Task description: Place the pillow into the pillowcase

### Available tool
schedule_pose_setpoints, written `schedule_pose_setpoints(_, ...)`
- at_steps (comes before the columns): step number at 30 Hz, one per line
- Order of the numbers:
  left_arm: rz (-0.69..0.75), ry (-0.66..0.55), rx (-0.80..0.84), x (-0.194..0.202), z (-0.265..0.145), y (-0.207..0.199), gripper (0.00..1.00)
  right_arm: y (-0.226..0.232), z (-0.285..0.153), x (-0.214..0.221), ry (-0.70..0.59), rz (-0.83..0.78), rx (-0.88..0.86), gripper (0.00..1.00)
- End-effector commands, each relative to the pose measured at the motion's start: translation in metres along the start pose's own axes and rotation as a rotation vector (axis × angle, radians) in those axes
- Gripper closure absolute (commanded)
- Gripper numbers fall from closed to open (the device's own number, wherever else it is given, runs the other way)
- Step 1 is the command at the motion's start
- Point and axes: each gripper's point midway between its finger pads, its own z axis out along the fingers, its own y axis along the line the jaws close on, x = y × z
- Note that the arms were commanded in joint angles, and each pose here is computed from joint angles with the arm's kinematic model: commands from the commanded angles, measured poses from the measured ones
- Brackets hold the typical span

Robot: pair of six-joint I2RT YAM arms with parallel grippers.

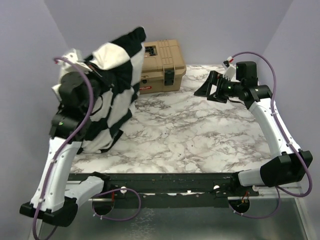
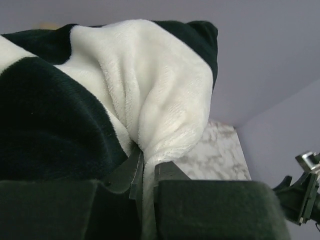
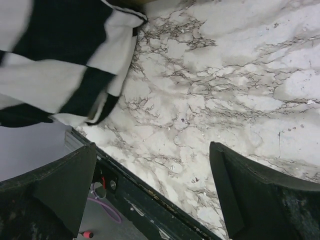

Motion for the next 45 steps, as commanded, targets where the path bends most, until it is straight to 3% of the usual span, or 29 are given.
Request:
schedule_pose_setpoints(1, -0.352, 0.087, 0.248, 0.054, 0.017, -0.043, 1.0, 0.003, -0.018, -0.014, -0.068, -0.015, 0.069, 0.0)
schedule_pose_setpoints(5, -0.365, 0.157, 0.236, 0.116, 0.023, -0.054, 1.0, 0.02, -0.03, -0.034, -0.121, -0.026, 0.059, 0.0)
schedule_pose_setpoints(10, -0.265, 0.252, 0.298, 0.192, 0.022, -0.117, 1.0, 0.042, -0.043, -0.055, -0.165, -0.044, 0.027, 0.0)
schedule_pose_setpoints(16, -0.19, 0.301, 0.436, 0.247, 0.029, -0.205, 0.98, 0.057, -0.068, -0.077, -0.253, -0.087, 0.052, 0.0)
schedule_pose_setpoints(18, -0.164, 0.311, 0.495, 0.254, 0.031, -0.232, 0.71, 0.06, -0.078, -0.084, -0.284, -0.105, 0.073, 0.0)
schedule_pose_setpoints(21, -0.159, 0.308, 0.525, 0.255, 0.037, -0.252, 0.04, 0.06, -0.086, -0.09, -0.314, -0.124, 0.104, 0.0)
schedule_pose_setpoints(24, -0.13, 0.282, 0.509, 0.25, 0.042, -0.251, 0.01, 0.058, -0.086, -0.091, -0.315, -0.126, 0.116, 0.0)
schedule_pose_setpoints(33, -0.008, 0.333, 0.363, 0.248, 0.065, -0.18, 0.01, 0.045, -0.074, -0.091, -0.321, -0.115, 0.139, 0.0)
schedule_pose_setpoints(39, 0.004, 0.285, 0.137, 0.229, 0.088, -0.061, 0.01, 0.002, -0.056, -0.084, -0.318, -0.095, 0.27, 0.0)
schedule_pose_setpoints(45, 0.13, 0.226, -0.157, 0.209, 0.074, 0.088, 0.01, -0.063, -0.045, -0.057, -0.389, -0.103, 0.445, 0.0)
